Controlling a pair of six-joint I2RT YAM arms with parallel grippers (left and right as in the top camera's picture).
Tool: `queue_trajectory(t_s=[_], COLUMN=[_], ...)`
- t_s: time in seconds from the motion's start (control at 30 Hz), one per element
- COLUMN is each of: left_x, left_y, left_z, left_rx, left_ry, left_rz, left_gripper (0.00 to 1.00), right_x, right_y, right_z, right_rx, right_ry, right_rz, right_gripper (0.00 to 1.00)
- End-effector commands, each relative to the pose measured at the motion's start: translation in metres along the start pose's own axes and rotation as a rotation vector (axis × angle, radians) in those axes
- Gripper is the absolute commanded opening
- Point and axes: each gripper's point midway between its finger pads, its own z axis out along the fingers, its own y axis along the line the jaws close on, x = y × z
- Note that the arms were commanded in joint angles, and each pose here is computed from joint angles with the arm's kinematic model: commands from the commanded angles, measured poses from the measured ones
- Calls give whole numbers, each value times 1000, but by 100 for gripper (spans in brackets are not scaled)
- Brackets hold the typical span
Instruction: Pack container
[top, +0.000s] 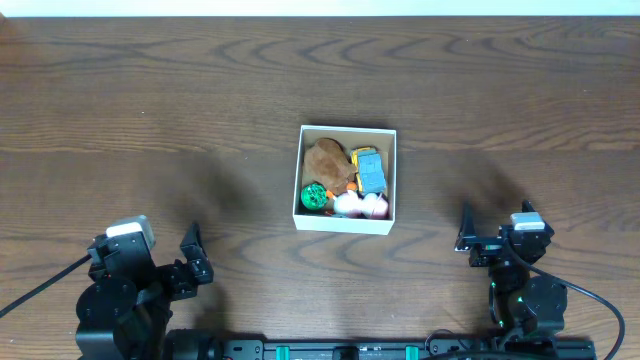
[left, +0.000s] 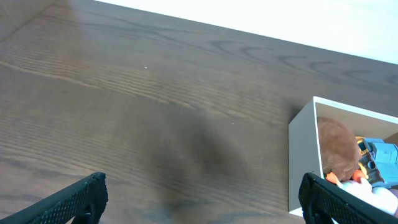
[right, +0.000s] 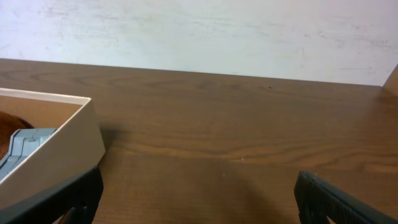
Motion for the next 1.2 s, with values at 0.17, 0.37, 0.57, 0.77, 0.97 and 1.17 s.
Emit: queue_trajectory(t_s=[0.17,0.37,0.57,0.77,0.97,1.17], left_x=[18,43,23,20,39,70], left_y=[9,21,17,9,11,16], left_z=[6,28,62,88,102,115], left_rx=[-41,-67,-33,34,37,19], left_ry=[41,-25,-267,-458,-463,-324], left_rz=[-1,-22,9,46,46,43], left_gripper=[98,98,98,98,98,98], right_x=[1,1,1,1,1,1], right_y=[1,1,1,1,1,1], right_z=[0,0,0,0,0,0], right_rx=[-7,-7,-7,-7,-7,-7], right_ry=[-3,-3,-3,-3,-3,-3], right_rz=[-12,-12,-12,-12,-12,-12], right_gripper=[99,99,99,99,99,99])
